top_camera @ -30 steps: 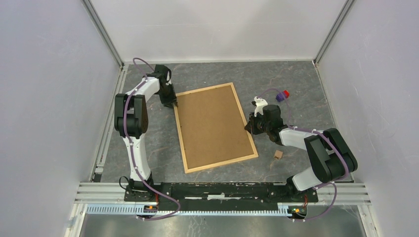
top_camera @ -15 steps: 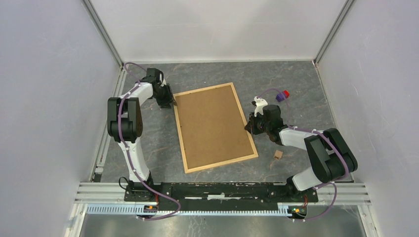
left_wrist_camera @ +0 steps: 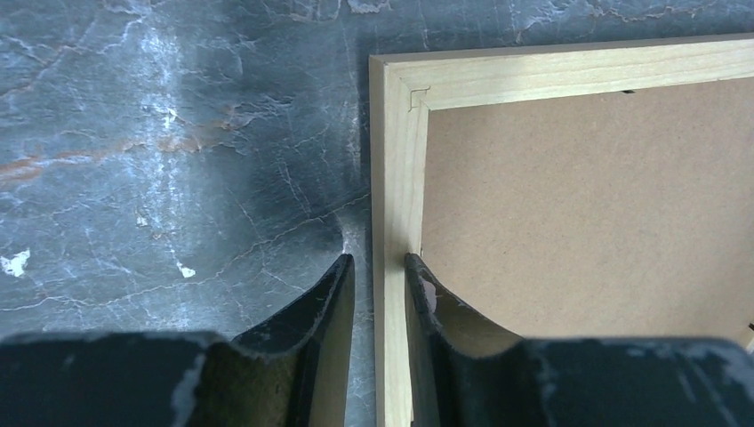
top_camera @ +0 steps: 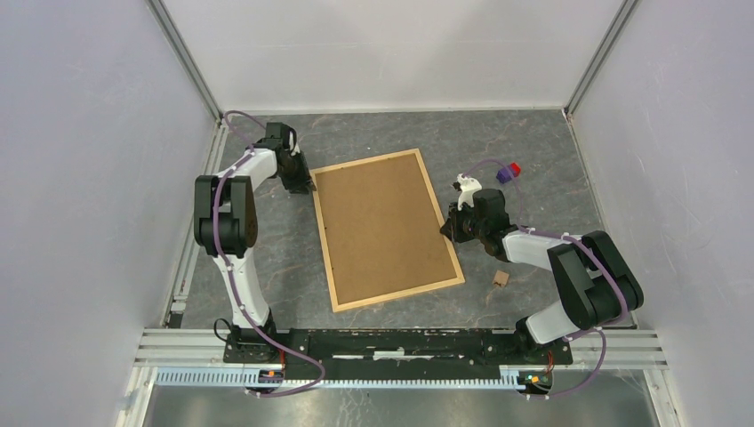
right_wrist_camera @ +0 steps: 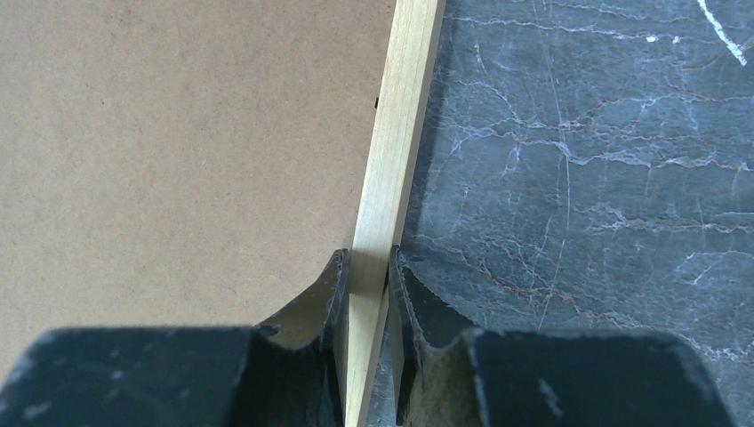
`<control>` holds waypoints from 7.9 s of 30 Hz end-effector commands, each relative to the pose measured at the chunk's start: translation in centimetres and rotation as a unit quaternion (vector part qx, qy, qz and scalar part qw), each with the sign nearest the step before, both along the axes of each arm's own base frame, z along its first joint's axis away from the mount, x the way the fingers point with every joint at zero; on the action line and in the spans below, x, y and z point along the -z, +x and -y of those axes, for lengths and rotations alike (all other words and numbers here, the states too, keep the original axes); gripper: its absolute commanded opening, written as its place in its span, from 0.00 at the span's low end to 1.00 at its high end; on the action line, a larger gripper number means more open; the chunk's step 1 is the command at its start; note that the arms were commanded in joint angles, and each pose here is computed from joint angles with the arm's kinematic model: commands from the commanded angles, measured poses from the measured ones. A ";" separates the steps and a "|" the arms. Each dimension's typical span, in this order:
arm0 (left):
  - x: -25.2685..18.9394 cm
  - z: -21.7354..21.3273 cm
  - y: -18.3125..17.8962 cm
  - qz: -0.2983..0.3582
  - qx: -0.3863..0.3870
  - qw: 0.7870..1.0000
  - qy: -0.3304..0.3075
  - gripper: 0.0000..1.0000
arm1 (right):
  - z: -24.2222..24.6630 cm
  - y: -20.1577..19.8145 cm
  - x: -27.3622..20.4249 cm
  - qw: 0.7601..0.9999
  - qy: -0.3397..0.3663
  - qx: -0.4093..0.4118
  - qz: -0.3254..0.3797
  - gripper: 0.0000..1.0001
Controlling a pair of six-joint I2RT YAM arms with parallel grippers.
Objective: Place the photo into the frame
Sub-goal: Install the photo frame at the center of the board.
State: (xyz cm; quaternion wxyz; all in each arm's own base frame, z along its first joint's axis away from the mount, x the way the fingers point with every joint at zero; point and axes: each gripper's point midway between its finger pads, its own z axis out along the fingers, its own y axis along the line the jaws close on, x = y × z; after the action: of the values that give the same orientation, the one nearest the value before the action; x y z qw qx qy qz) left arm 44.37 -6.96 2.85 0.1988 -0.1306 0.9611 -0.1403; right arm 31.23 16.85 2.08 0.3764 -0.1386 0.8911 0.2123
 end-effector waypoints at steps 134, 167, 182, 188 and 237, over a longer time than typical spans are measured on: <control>4.8 -2.5 -2.7 -0.110 -0.014 0.988 0.105 0.44 | 0.3 -5.3 3.5 0.994 -0.018 -0.039 -0.097 0.00; 4.4 -0.8 -2.2 -0.123 0.037 0.986 0.104 0.65 | 0.3 -5.3 3.5 0.994 -0.017 -0.039 -0.096 0.00; -3.1 3.0 -0.3 -0.007 0.054 0.998 -0.013 0.73 | 0.4 -5.2 3.8 0.994 -0.020 -0.036 -0.099 0.00; -7.2 3.5 -3.3 0.028 0.026 0.998 -0.046 0.88 | 1.1 -5.0 4.2 0.994 -0.039 -0.016 -0.105 0.04; 2.4 8.4 -20.3 -0.082 0.012 0.994 -0.066 0.32 | 1.1 -1.7 1.6 0.982 -0.130 -0.016 -0.137 0.61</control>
State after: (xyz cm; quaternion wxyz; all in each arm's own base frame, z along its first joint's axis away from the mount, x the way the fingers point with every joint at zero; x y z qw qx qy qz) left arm 25.05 -15.25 1.64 0.1389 -0.1433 0.9565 -0.2130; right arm 31.63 15.93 1.91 0.2676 -0.1590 0.9419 0.1263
